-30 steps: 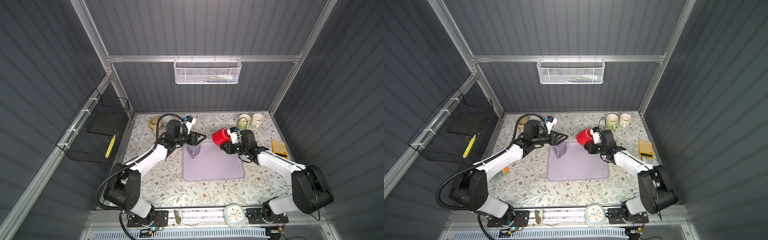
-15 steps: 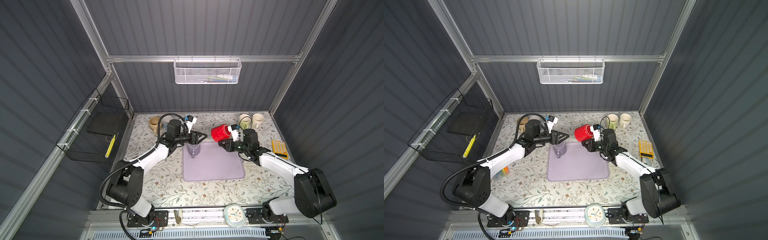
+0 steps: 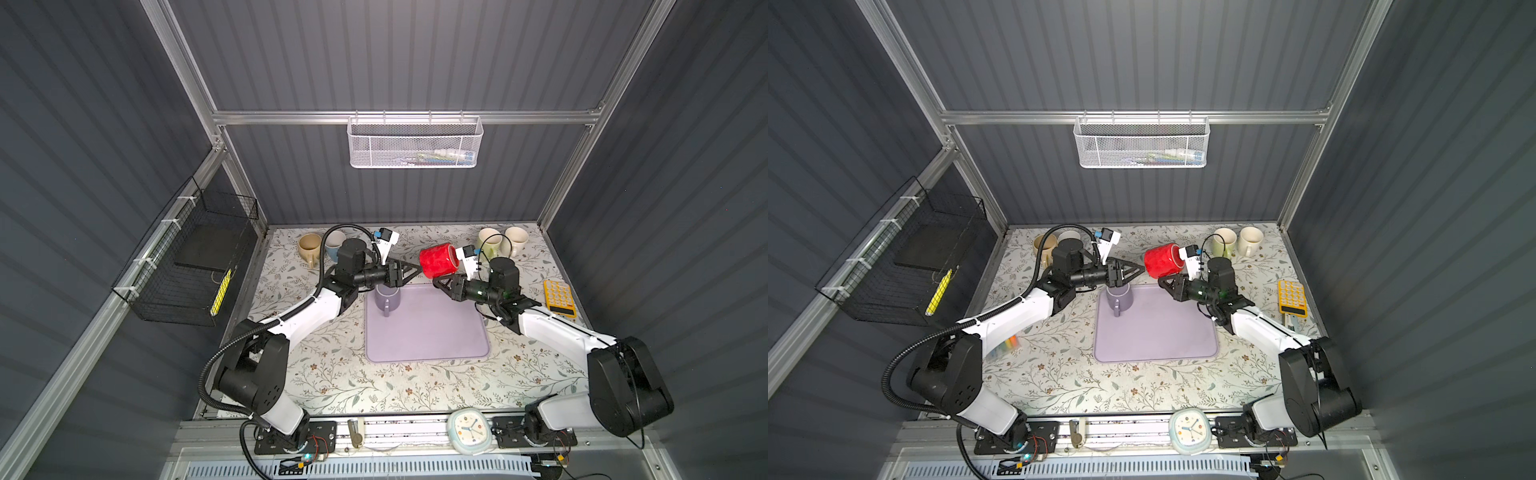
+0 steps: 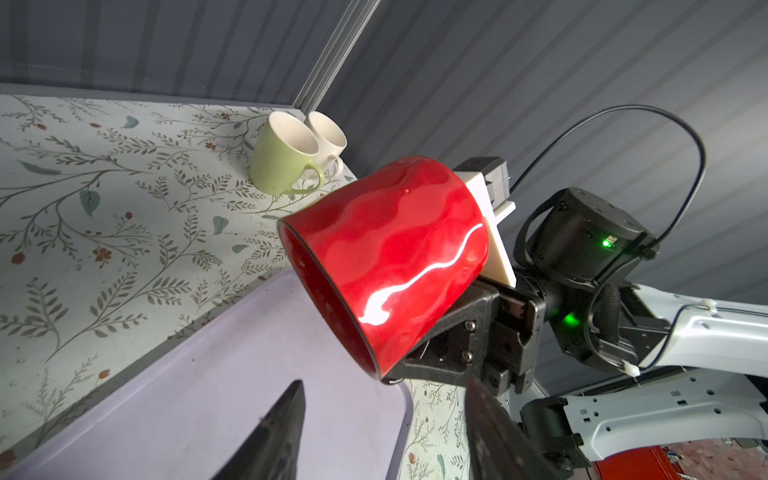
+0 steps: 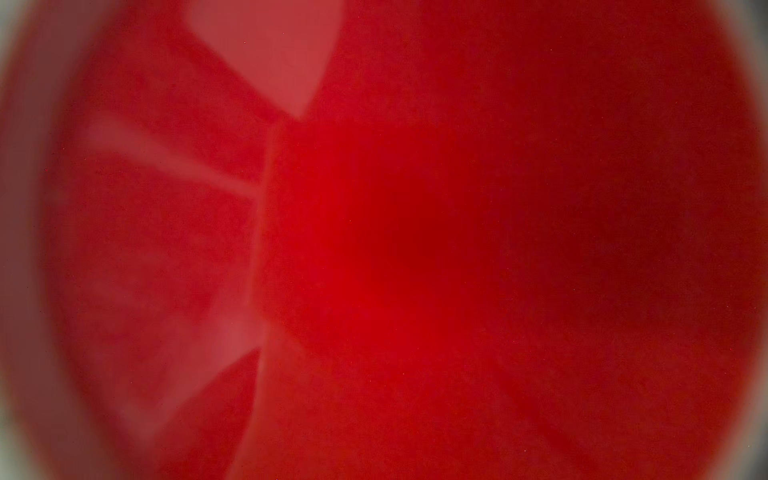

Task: Turn the mug right side up
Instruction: 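Carry the red mug toward the left gripper while the left gripper reaches toward it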

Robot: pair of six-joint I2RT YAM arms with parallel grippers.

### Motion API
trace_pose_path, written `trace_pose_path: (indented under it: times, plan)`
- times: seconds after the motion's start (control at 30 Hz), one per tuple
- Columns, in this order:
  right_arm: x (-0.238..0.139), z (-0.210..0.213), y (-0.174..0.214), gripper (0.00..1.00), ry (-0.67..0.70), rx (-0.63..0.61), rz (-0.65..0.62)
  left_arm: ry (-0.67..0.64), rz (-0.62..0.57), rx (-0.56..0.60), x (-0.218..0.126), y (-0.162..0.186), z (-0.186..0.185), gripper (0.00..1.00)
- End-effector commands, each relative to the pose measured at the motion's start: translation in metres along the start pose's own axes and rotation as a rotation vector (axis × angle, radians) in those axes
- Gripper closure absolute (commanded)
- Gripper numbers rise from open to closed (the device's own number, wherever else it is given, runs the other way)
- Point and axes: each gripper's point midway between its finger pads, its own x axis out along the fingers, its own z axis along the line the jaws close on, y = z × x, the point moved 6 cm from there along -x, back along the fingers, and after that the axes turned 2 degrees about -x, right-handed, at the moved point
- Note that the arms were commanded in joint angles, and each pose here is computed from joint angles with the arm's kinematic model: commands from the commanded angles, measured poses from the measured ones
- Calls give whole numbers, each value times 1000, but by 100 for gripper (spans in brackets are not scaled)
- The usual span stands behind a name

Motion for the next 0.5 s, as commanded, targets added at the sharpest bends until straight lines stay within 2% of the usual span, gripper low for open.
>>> trace_pose_path:
  times: [0.0,0.47]
  plan:
    - [-4,20,-20,100,-91,-87,-82,59,-8,4,10,-5,-7,39]
    - [9,30,-20,100,-169,-96,-84,140,-32,24,26,-13,-21,39]
